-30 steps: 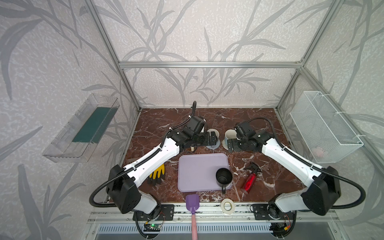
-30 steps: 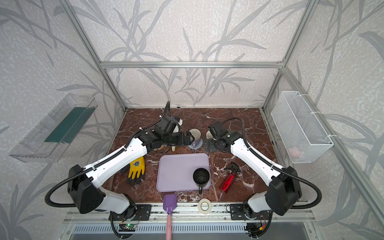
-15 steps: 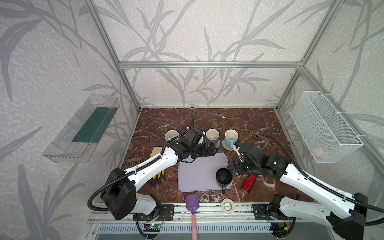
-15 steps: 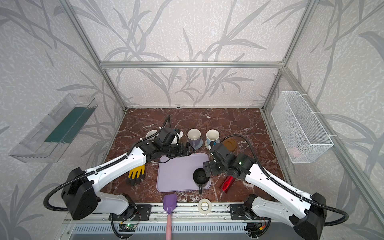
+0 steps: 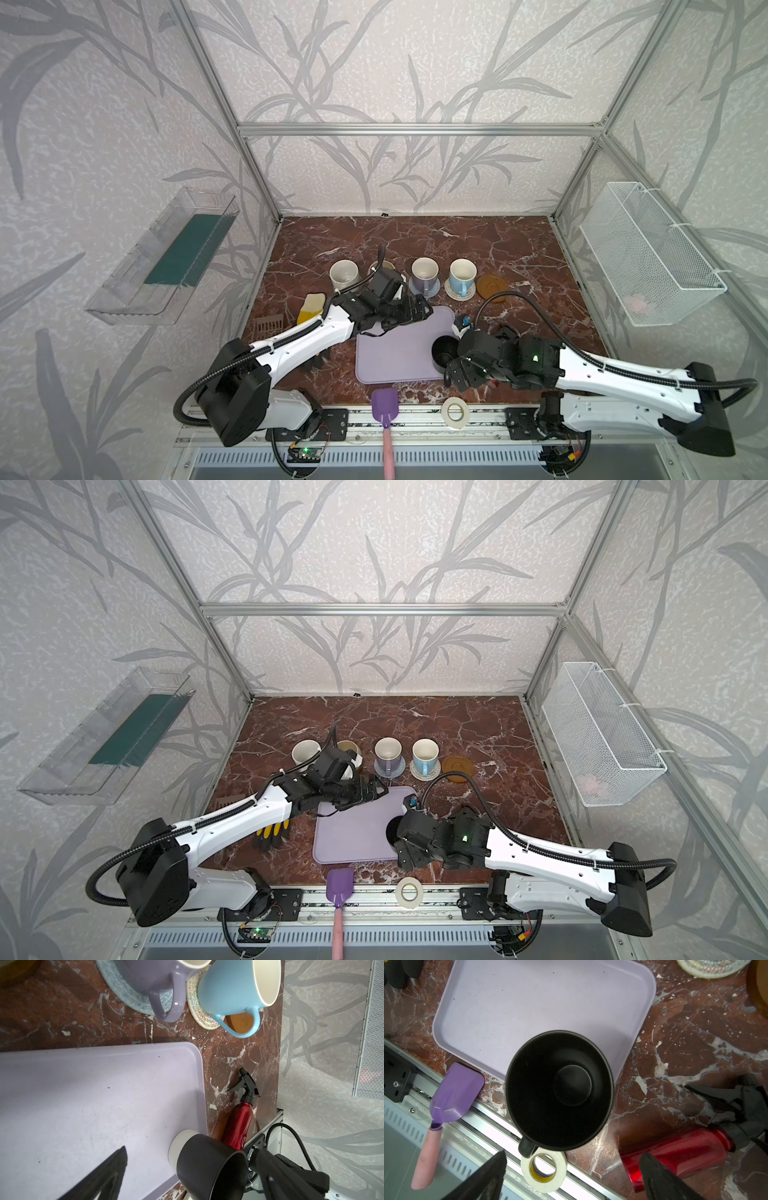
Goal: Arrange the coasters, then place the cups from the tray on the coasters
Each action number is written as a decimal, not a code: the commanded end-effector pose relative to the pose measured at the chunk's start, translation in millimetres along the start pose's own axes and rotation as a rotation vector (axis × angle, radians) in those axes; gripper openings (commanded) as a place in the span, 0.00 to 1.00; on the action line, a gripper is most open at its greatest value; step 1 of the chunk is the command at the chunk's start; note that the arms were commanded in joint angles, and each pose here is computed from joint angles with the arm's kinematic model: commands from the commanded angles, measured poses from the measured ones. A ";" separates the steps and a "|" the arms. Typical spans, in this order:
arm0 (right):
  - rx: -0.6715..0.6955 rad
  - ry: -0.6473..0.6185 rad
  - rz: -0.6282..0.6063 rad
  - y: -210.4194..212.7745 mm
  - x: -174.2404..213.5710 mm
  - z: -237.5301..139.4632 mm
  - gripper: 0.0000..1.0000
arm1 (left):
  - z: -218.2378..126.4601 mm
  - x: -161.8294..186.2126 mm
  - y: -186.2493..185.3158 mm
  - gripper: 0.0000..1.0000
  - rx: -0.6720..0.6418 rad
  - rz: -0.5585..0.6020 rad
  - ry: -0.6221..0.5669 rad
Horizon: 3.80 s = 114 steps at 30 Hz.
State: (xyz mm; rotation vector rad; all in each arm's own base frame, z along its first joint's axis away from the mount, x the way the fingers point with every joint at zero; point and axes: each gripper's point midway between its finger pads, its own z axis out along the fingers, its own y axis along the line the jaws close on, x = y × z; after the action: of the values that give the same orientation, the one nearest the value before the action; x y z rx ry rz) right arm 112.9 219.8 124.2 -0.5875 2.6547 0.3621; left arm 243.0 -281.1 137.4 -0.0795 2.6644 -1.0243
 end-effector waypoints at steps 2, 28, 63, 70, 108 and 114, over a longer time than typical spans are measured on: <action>0.043 -0.002 0.048 -2.4 8.9 14.9 0.99 | -3.9 8.7 -3.1 0.99 0.016 -0.022 -0.001; 0.189 0.015 0.014 0.5 25.4 49.1 0.73 | -2.9 45.9 15.2 0.99 0.048 -0.098 0.022; 0.150 -0.038 0.047 3.4 29.7 54.7 0.29 | -8.6 59.2 10.0 0.98 0.116 -0.067 0.003; 0.168 -0.053 0.054 2.8 23.2 46.4 0.23 | -9.5 56.4 2.2 0.98 0.123 -0.038 0.007; 0.094 -0.253 0.071 16.8 -24.2 10.5 0.04 | -51.0 26.3 -8.6 0.97 0.112 0.024 -0.194; 0.095 -0.249 0.078 10.4 -30.3 6.7 0.04 | -58.9 20.4 -18.8 0.97 0.115 0.080 -0.208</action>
State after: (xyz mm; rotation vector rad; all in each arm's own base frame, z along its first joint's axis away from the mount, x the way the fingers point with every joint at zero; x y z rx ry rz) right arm 121.3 236.5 104.5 -0.4276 2.5272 0.2681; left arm 200.0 -258.6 176.3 -0.0840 2.4345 -1.1011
